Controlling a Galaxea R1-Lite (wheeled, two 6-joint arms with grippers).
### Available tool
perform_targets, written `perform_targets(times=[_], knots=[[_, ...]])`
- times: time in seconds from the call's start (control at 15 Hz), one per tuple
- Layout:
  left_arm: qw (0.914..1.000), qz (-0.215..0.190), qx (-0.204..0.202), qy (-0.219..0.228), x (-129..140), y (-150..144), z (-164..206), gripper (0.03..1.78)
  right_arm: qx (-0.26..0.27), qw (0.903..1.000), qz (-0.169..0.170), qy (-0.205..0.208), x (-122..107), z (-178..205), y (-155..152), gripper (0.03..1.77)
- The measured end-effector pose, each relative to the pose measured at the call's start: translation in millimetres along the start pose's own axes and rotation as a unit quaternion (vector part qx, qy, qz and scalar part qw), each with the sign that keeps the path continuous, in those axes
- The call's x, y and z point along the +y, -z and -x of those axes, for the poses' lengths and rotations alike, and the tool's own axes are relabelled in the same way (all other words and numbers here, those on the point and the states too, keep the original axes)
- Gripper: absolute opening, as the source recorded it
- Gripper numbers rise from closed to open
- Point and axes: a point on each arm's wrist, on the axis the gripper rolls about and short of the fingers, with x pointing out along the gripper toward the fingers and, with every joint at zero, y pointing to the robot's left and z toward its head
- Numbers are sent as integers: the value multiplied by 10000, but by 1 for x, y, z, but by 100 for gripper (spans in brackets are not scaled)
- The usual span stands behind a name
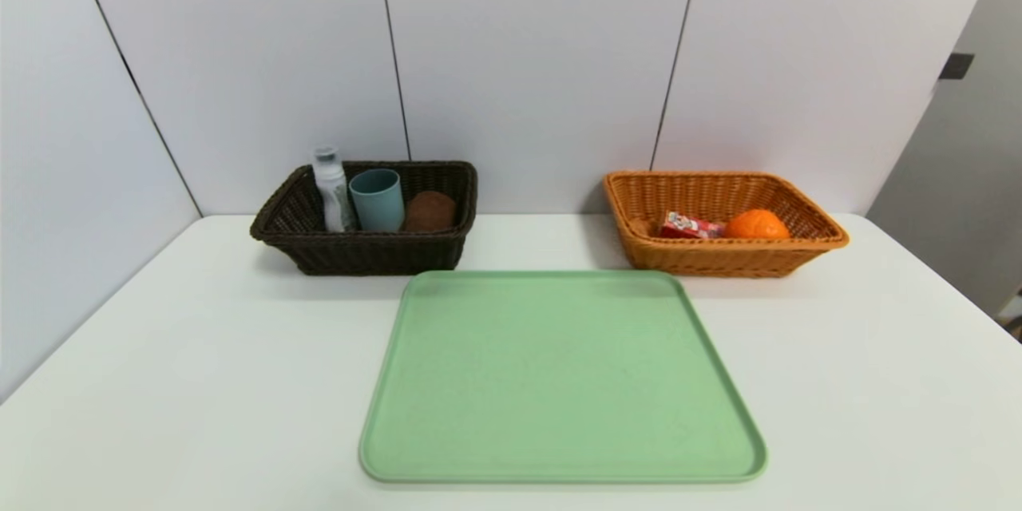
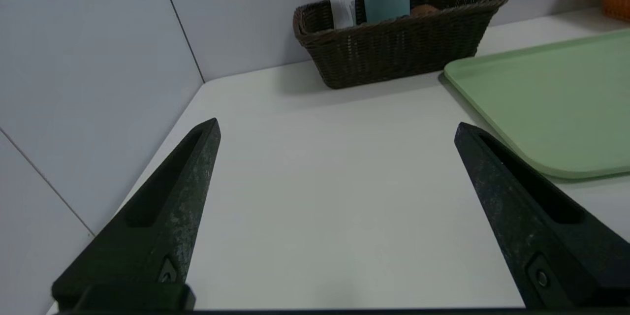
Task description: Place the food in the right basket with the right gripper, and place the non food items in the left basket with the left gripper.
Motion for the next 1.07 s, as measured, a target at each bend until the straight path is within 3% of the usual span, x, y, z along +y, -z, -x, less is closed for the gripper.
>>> perform_targets(times=[0.07, 0.27, 0.4, 0.6, 1.07], knots=[[10000, 34, 49, -2, -1, 4, -1, 169, 397, 9992, -81, 64, 1, 0, 9, 171], [9953, 302, 909, 133, -4, 25, 0, 169, 1330, 9892, -492, 378, 3, 3, 27, 171], [9943, 435, 967, 117, -4, 26, 1, 169, 1258, 9890, -626, 456, 2, 3, 26, 171], [9941, 487, 968, 103, -4, 26, 1, 169, 1269, 9896, -526, 430, 2, 3, 27, 171], [9937, 557, 967, 94, -4, 26, 1, 169, 1270, 9888, -637, 457, 2, 3, 27, 171]])
